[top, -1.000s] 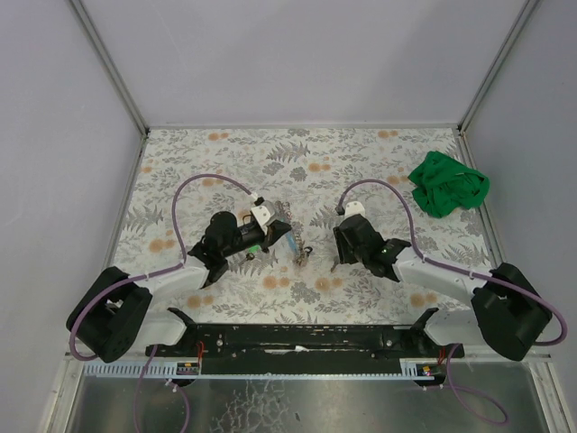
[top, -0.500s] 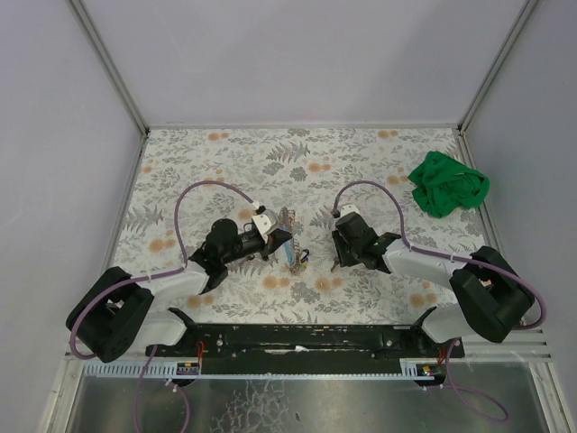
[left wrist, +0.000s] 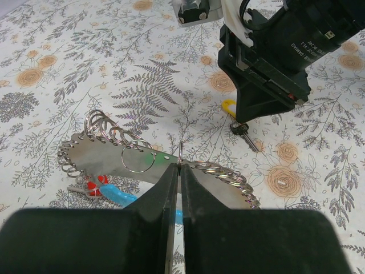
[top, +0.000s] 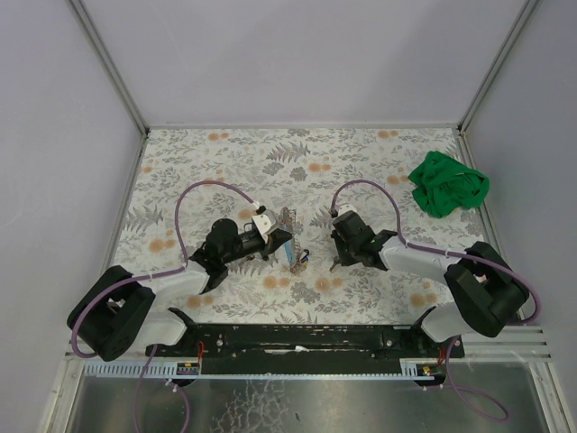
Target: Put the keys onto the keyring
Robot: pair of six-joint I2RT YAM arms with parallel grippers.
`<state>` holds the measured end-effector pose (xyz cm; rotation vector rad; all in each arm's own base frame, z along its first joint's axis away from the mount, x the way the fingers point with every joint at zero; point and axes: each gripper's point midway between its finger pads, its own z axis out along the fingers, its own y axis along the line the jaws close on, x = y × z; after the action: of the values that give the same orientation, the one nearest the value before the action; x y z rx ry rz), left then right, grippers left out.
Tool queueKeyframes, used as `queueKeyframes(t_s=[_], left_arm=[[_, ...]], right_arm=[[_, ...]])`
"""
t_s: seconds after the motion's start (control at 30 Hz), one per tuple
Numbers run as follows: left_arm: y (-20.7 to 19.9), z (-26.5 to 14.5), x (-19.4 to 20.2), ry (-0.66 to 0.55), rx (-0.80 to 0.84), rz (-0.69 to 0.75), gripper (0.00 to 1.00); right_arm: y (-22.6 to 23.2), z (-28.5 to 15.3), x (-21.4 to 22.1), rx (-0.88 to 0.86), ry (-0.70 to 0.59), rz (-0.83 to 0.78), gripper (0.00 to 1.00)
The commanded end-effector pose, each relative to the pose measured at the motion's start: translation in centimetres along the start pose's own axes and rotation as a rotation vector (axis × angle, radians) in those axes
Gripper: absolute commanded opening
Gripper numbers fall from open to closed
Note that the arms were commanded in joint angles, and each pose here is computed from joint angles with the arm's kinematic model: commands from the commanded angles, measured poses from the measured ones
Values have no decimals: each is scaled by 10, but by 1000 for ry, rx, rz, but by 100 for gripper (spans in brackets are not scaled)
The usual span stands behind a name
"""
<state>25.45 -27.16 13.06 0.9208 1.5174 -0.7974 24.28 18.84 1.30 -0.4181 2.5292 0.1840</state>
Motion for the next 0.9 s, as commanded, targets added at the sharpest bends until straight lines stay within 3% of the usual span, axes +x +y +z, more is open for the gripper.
queueKeyframes(t_s=[0.0,0.27,0.47,0.87], left_arm=[[-2,3,-17,-71,16,52,0],[-2,4,-17,-70,19,48,0],[-3,3,-17,-70,24,45,0],[-4,2,-20,-83,21,50,0]], right_arm=[[3,-4,-18,-10,-21,-11,19],[9,-26,-39,-57,-91,-78,6],[12,-29,-51,-96,-184,-136,4],[16,-42,-84,-170,-659,-177,1]])
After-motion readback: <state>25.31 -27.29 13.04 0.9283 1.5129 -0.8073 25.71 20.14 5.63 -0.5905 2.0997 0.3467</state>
